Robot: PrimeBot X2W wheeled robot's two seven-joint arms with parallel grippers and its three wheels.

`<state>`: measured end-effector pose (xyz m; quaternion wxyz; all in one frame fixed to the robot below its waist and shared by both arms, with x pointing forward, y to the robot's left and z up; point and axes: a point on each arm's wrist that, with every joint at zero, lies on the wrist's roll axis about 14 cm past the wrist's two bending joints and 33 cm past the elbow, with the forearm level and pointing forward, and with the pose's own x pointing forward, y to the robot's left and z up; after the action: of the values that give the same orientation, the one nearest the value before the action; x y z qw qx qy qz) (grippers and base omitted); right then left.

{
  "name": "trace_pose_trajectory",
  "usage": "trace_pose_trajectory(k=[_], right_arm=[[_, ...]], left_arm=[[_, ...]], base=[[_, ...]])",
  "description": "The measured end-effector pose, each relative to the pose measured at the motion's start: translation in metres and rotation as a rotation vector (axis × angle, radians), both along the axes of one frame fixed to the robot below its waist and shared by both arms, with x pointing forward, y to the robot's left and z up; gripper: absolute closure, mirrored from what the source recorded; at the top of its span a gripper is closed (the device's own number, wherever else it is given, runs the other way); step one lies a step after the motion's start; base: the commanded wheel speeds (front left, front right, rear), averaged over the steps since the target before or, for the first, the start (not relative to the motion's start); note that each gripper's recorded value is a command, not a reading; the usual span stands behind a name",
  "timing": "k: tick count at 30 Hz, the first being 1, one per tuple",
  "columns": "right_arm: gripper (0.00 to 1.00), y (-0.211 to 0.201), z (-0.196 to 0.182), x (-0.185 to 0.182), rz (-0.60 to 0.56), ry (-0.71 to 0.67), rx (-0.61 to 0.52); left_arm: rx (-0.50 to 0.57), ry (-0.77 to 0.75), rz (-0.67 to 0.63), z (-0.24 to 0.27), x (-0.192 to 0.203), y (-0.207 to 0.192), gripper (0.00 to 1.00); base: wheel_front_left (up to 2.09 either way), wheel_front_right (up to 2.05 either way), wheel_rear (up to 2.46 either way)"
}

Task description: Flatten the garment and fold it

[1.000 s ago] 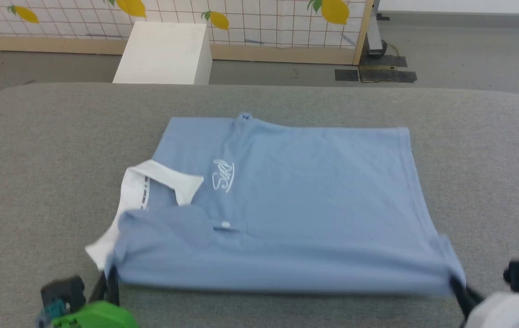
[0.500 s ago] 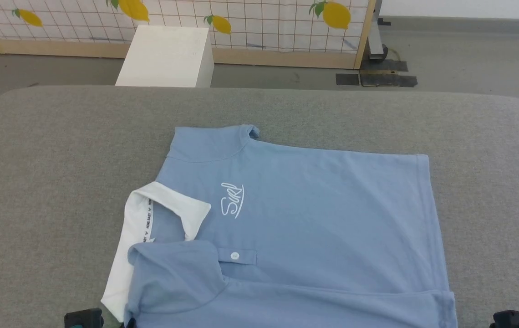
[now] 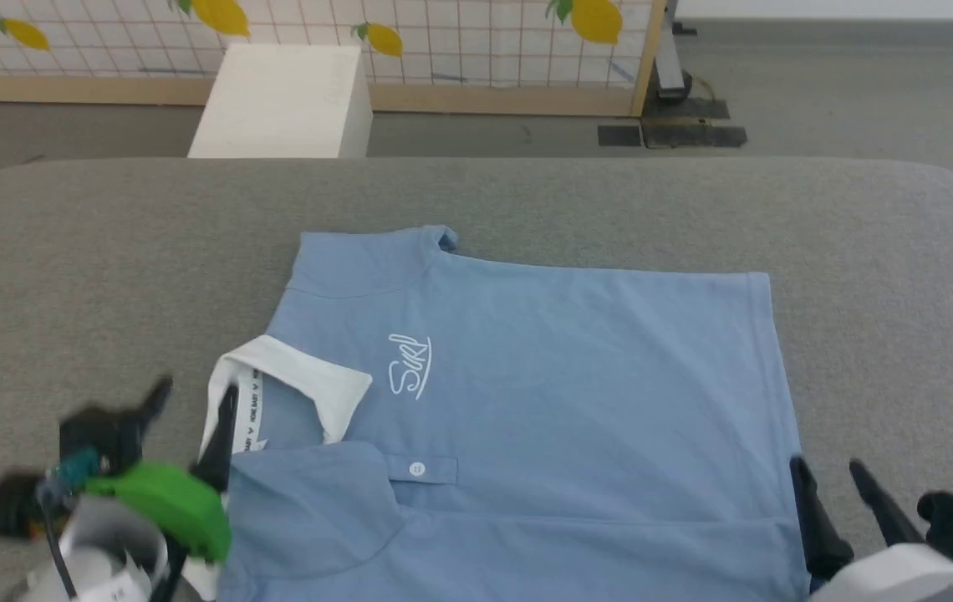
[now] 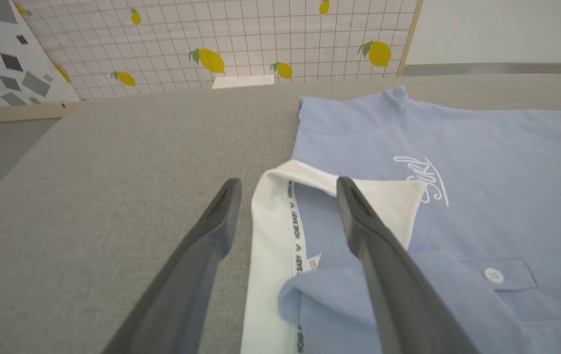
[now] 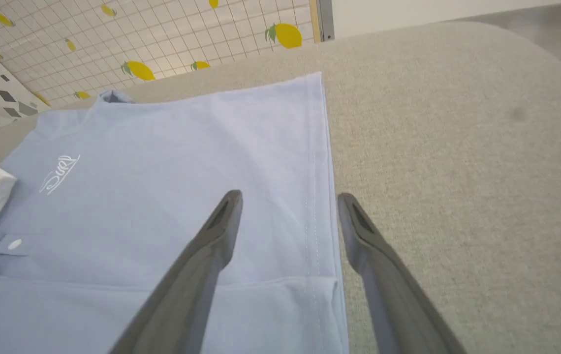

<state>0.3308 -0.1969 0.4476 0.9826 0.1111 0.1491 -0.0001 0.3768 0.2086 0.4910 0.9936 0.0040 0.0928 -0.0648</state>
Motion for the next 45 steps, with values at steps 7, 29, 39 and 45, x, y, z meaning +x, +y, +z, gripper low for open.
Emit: trace_pose_trajectory(k=[7, 29, 39, 45], right_arm=[[0.00, 0.006, 0.039, 0.036, 0.008, -0.217, -0.056], [0.00, -0.018, 0.000, 0.079, -0.057, -0.149, -0.087], [0.00, -0.016, 0.010, 0.114, 0.000, -0.127, -0.176], [0.00, 0.002, 0.011, 0.165, 0.097, -0.058, -0.220]], left_arm=[[0.050, -0.175, -0.179, 0.058, 0.078, -0.029, 0.00], [0.156, 0.653, -0.233, -0.100, 0.191, -0.048, 0.00], [0.185, 0.700, -0.252, -0.103, 0.192, -0.055, 1.00], [0.162, 0.697, -0.271, -0.103, 0.191, -0.059, 1.00]], base=[[0.00, 0.00, 0.00], [0.00, 0.00, 0.00], [0.00, 0.00, 0.00], [0.00, 0.00, 0.00]])
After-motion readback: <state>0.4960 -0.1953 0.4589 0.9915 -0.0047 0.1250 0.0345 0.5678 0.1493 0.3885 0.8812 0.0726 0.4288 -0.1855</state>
